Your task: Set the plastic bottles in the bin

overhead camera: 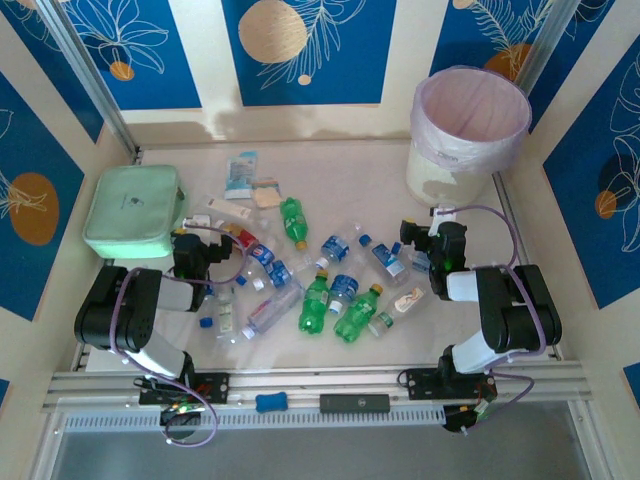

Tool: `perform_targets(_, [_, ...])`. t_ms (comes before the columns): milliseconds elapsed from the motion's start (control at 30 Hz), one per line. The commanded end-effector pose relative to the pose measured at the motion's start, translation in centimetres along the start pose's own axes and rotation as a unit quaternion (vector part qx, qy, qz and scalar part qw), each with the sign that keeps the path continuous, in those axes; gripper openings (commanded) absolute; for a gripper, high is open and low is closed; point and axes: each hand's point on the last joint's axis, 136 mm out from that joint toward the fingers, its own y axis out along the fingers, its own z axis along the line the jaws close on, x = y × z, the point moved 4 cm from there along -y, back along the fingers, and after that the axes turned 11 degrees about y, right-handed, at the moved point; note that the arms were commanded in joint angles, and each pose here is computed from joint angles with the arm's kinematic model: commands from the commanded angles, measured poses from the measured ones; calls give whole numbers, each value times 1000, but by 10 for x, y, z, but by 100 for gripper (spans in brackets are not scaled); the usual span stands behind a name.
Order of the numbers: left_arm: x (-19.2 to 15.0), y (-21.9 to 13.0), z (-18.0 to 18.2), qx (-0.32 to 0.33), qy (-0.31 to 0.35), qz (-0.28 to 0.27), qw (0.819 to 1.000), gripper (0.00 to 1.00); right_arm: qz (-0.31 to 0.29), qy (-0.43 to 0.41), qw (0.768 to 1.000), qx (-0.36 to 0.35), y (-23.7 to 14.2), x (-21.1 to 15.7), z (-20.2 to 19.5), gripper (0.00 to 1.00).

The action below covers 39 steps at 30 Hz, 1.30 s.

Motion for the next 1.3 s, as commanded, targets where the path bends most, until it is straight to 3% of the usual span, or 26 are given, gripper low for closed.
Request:
perform_targets(0, [22, -3, 9, 28, 0, -17, 999, 100, -14, -32, 999, 6, -6, 22, 17, 99])
perform_targets(100, [38, -8, 8, 38, 22, -6, 999, 100, -3, -41, 999, -12, -12, 41, 26, 100])
perform_targets(233, [66, -13, 6, 43, 44, -6, 998, 100, 25, 10, 1000, -14, -25, 69, 39, 100])
perform_targets(367, [108, -30, -7, -15, 2, -38, 999, 100, 98, 74, 992, -31, -48, 80, 53, 99])
perform_targets(533, [137, -49, -32, -128, -86, -29, 988, 100, 200, 169, 963, -66, -85, 80, 59, 100])
perform_targets(700, [139, -63, -69, -218, -155, -23, 963, 100, 308, 211, 926, -55, -122, 58, 68, 97])
perform_targets(867, [138, -69, -105, -270, -185, -13, 945, 100, 380, 250, 885, -99, -159, 29, 67, 92])
perform_targets(1100, [135, -54, -125, -274, -194, 7, 942, 100, 420, 283, 845, -170, -194, -26, 56, 91])
perform_targets(1267, [131, -45, -128, -267, -207, 20, 941, 100, 418, 346, 819, -185, -196, -59, 49, 91])
